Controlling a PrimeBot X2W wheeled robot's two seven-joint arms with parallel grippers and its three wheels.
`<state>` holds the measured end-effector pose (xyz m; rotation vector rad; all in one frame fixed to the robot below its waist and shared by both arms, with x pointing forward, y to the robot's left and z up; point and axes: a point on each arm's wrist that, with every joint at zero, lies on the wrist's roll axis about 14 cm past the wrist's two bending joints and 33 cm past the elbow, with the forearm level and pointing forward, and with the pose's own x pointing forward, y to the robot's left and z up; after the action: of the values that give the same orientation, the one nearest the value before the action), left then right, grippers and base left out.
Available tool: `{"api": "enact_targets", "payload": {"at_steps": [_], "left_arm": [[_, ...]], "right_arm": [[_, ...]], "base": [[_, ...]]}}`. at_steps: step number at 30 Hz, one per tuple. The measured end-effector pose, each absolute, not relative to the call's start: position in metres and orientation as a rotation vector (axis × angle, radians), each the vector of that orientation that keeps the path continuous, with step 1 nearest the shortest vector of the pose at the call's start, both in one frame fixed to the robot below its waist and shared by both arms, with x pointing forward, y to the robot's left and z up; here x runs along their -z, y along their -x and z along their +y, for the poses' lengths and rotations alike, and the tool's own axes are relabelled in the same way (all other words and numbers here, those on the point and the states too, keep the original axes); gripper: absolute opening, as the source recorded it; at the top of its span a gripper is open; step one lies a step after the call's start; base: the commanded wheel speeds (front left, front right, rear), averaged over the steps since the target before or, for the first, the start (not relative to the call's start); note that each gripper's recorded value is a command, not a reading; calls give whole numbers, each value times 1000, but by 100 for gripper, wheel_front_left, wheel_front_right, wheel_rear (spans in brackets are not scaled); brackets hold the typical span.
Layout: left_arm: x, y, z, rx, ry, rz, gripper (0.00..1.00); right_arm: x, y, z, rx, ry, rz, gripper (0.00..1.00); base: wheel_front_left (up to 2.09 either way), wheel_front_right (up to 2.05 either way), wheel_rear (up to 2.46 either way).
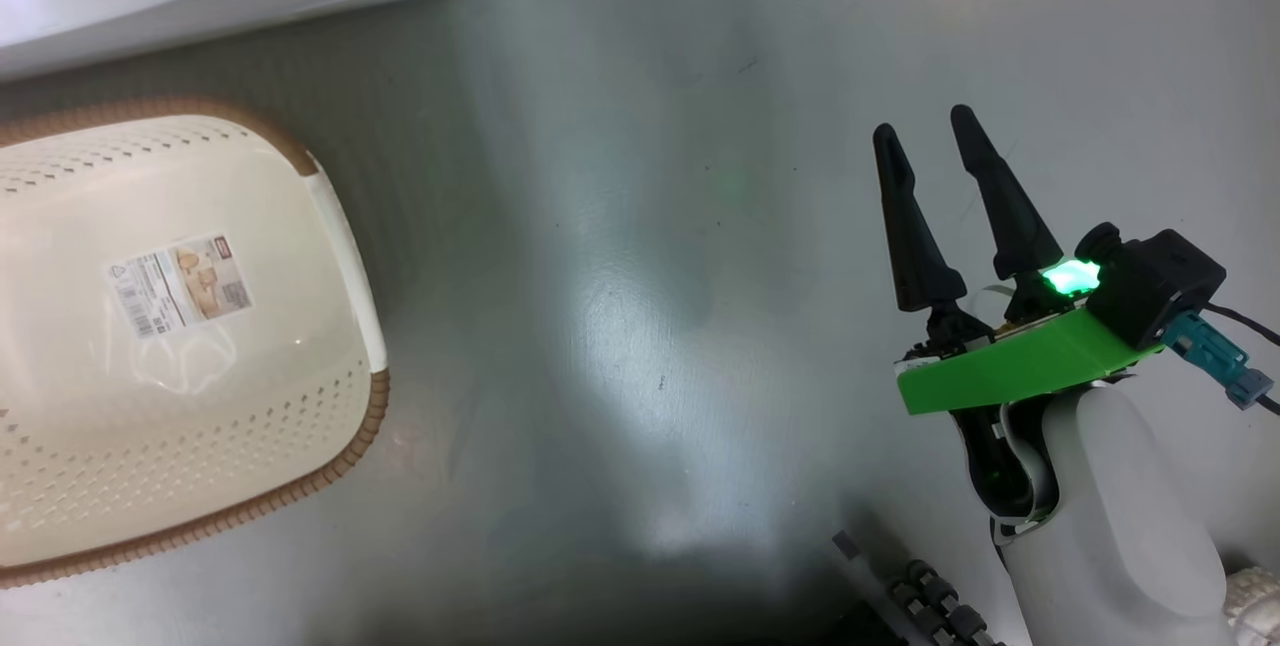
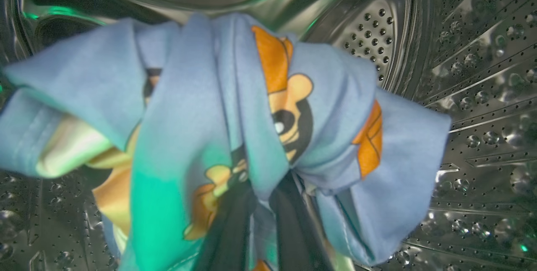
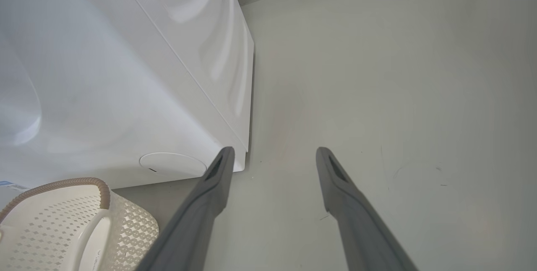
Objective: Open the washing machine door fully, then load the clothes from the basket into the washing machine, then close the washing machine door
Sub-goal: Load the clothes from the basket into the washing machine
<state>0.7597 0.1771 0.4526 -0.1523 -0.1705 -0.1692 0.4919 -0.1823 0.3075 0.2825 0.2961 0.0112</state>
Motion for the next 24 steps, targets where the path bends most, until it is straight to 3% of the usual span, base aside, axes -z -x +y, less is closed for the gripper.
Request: {"api": "enact_targets", "payload": {"at_steps": [1, 24], "left_arm": [[-452, -759, 178, 162, 162, -169, 100], [-432, -733, 173, 120, 193, -65, 100]], "right_arm": [[-308, -492, -182, -11, -282, 294, 100], [-332, -497, -177, -29, -289, 243, 100]], "base": [[0, 0, 0], [0, 0, 0]]}}
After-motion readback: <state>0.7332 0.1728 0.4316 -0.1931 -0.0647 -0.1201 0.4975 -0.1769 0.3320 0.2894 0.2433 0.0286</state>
